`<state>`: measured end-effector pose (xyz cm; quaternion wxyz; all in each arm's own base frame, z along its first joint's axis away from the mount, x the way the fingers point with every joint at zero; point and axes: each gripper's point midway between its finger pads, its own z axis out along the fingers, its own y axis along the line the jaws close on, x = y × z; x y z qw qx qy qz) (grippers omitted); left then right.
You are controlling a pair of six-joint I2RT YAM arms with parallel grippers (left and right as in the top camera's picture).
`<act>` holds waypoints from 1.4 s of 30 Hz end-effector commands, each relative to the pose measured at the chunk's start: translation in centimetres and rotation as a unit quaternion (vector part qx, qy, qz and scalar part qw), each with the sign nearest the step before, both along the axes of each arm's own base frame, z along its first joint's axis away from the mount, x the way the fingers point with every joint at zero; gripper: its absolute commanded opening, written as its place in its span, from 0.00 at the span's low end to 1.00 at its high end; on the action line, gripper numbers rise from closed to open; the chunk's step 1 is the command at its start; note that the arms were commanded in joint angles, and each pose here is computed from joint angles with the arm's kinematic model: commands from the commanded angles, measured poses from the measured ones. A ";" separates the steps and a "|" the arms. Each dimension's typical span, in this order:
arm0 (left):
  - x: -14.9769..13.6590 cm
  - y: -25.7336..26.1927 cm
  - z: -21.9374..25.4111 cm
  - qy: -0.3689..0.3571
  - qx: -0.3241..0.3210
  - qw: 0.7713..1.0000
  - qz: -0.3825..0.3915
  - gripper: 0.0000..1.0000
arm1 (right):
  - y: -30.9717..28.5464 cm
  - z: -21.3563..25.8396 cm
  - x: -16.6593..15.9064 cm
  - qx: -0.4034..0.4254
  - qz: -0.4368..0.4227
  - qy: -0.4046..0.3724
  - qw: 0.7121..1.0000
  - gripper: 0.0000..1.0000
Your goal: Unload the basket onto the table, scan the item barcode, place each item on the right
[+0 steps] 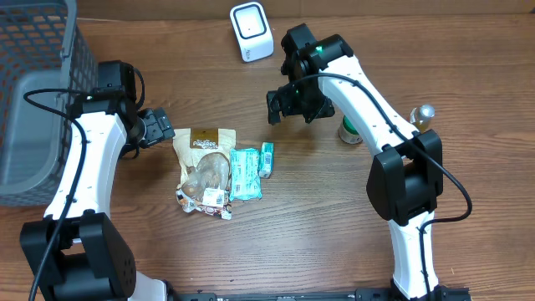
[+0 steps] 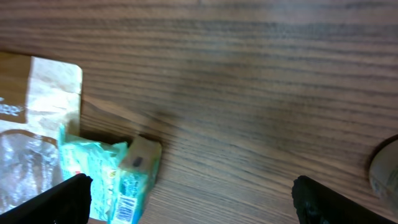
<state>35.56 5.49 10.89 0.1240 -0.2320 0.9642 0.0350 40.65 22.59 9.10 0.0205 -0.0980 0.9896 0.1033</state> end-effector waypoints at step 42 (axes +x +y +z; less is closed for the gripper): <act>0.1 0.0 0.9 -0.012 0.004 1.000 -0.011 1.00 | 5.1 -3.6 -7.4 -0.032 -0.059 0.040 0.997 0.77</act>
